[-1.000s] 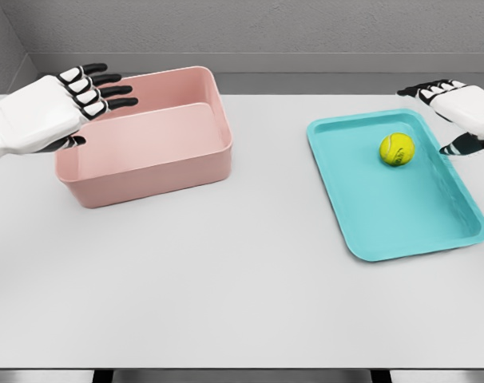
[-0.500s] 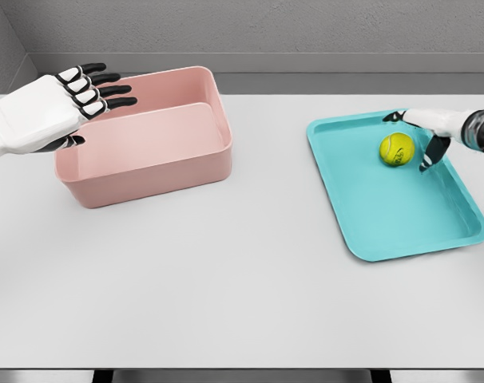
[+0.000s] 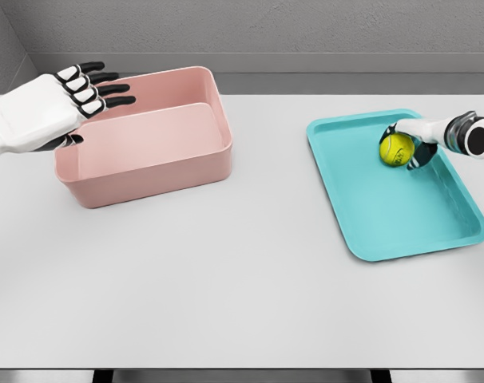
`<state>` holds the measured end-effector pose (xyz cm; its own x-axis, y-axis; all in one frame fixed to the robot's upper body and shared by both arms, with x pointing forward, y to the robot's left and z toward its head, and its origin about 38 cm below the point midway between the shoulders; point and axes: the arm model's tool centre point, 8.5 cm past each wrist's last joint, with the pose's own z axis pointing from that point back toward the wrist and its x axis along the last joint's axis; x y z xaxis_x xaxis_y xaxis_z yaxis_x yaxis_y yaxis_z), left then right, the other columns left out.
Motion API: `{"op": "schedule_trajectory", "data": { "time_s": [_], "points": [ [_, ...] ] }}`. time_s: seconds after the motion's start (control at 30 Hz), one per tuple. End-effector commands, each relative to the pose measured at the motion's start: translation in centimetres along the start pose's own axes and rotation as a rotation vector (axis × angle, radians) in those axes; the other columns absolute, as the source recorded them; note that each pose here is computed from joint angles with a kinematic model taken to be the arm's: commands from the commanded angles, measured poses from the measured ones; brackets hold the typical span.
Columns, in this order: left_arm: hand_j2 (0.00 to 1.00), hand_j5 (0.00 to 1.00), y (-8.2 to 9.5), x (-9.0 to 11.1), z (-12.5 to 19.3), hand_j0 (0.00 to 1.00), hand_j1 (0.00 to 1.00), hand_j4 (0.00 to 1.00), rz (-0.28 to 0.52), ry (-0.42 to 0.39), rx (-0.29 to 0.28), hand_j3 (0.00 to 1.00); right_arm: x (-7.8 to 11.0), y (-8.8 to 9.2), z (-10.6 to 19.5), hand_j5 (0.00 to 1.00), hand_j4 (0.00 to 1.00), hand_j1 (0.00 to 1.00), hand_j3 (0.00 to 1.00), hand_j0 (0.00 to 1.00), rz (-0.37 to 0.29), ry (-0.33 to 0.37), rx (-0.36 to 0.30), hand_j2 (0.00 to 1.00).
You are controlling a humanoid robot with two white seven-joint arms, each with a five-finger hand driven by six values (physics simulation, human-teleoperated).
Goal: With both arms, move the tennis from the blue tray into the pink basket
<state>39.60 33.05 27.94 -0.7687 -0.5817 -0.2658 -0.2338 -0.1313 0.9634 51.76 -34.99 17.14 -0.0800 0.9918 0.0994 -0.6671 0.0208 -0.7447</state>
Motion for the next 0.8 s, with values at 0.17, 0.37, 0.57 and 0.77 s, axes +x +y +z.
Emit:
{"op": "schedule_trajectory", "data": {
  "time_s": [0.17,0.37,0.57,0.77],
  "points": [
    [1.00,1.00,0.1,0.0,0.0,1.00,1.00,1.00,0.005,-0.001,0.005,1.00,-0.1,0.0,0.0,0.50,0.50,0.50,0.50,0.50,0.002,0.003,0.002,0.50],
    [1.00,1.00,0.1,0.0,0.0,1.00,1.00,1.00,0.004,-0.001,0.006,1.00,0.4,-1.4,0.6,0.50,0.50,0.50,0.50,0.50,0.008,-0.007,-0.029,0.50],
    [1.00,1.00,0.1,0.0,0.0,1.00,1.00,1.00,0.004,-0.001,0.006,1.00,4.5,-3.5,2.2,0.50,0.50,0.50,0.50,0.50,0.076,-0.113,-0.095,0.50],
    [1.00,1.00,0.1,0.0,0.0,1.00,1.00,1.00,0.004,-0.001,0.006,1.00,11.2,-4.5,5.2,0.50,0.50,0.50,0.50,0.50,0.178,-0.273,-0.170,0.50]
  ]
}}
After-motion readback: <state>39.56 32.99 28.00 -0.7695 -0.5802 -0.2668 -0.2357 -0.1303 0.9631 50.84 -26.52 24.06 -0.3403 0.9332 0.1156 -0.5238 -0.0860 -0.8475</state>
